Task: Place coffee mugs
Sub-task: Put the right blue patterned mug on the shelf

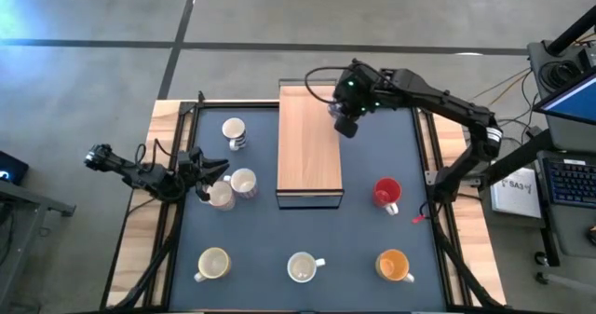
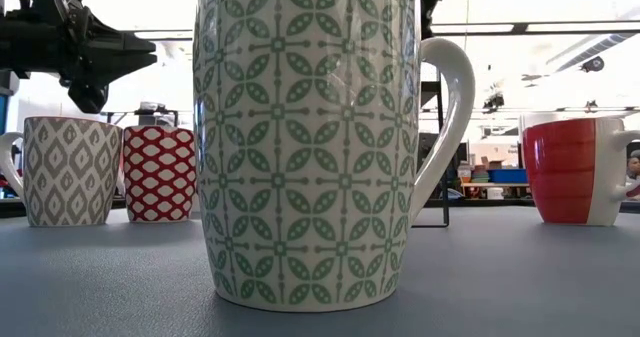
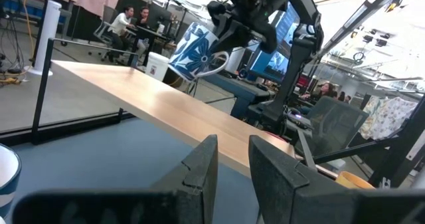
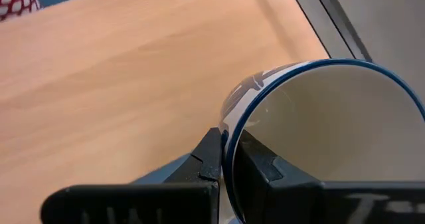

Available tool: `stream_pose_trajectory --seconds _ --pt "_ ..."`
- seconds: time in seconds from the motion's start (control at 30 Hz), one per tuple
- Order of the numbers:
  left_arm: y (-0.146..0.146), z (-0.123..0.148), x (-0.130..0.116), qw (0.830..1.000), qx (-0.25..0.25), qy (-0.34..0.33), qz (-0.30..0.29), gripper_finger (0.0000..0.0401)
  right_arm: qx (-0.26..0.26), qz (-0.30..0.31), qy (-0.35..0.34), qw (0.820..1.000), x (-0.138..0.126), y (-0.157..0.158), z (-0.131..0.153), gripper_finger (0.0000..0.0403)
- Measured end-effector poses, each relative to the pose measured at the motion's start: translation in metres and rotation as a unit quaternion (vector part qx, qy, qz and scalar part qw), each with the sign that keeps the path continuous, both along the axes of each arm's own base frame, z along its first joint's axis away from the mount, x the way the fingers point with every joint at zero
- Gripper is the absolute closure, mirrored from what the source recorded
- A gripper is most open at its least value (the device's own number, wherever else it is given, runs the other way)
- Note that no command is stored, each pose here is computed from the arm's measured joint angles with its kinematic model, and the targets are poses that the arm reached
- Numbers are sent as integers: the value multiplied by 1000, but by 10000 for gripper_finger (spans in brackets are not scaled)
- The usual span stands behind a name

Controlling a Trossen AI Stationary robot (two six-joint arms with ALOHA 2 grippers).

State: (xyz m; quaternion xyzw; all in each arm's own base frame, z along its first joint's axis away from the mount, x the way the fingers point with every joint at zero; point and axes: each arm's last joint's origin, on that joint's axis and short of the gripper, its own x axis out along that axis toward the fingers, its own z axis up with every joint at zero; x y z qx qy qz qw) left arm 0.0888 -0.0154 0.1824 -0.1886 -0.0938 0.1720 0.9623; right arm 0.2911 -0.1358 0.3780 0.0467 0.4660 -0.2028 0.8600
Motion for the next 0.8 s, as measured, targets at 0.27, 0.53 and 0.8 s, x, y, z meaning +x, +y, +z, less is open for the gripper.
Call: stream_pose_trajectory --seconds 0.27,0.53,0.8 --pt "0 0 0 1000 0 0 0 333 -15 48 47 998 21 -10 -20 390" --pt "0 0 0 1000 0 0 0 333 -41 98 63 992 39 -17 -19 387" --pt "0 0 0 1000 0 0 0 333 -56 124 78 988 55 -25 -14 344"
